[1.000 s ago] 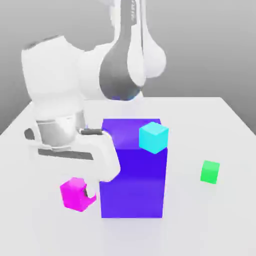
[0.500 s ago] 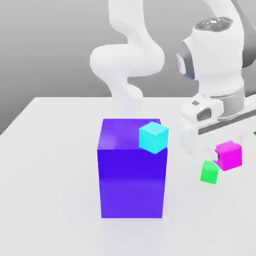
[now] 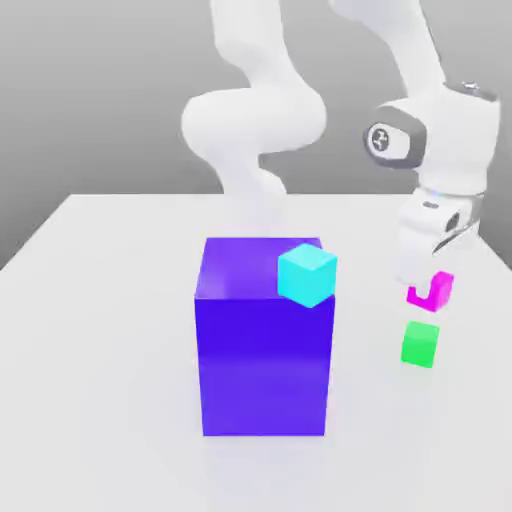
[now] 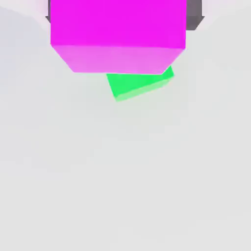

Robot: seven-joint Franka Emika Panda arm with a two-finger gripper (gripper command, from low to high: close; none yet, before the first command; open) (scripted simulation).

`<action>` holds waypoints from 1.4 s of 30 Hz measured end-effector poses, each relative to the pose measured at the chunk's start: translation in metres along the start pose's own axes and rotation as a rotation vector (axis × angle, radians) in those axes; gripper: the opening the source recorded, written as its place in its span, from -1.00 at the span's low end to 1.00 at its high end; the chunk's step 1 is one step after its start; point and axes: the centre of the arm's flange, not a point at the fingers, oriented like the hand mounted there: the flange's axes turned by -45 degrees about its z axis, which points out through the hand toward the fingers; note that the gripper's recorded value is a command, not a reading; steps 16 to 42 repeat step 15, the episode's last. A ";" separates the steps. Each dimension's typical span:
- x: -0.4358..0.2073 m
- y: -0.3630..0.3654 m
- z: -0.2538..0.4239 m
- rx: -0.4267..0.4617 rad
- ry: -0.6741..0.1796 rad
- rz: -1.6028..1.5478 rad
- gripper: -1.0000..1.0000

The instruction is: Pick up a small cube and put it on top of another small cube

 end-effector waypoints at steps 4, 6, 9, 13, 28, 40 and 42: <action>0.002 0.001 0.012 -0.006 0.002 0.001 -1.00; 0.002 0.001 0.020 -0.006 0.003 0.000 -1.00; 0.001 -0.001 0.032 -0.001 0.004 -0.002 -1.00; -0.004 -0.004 0.052 0.016 0.003 -0.004 -1.00; -0.005 -0.004 0.056 0.021 0.002 -0.004 1.00; -0.005 -0.004 0.056 0.021 0.002 -0.004 1.00; -0.005 -0.004 0.056 0.021 0.002 -0.004 1.00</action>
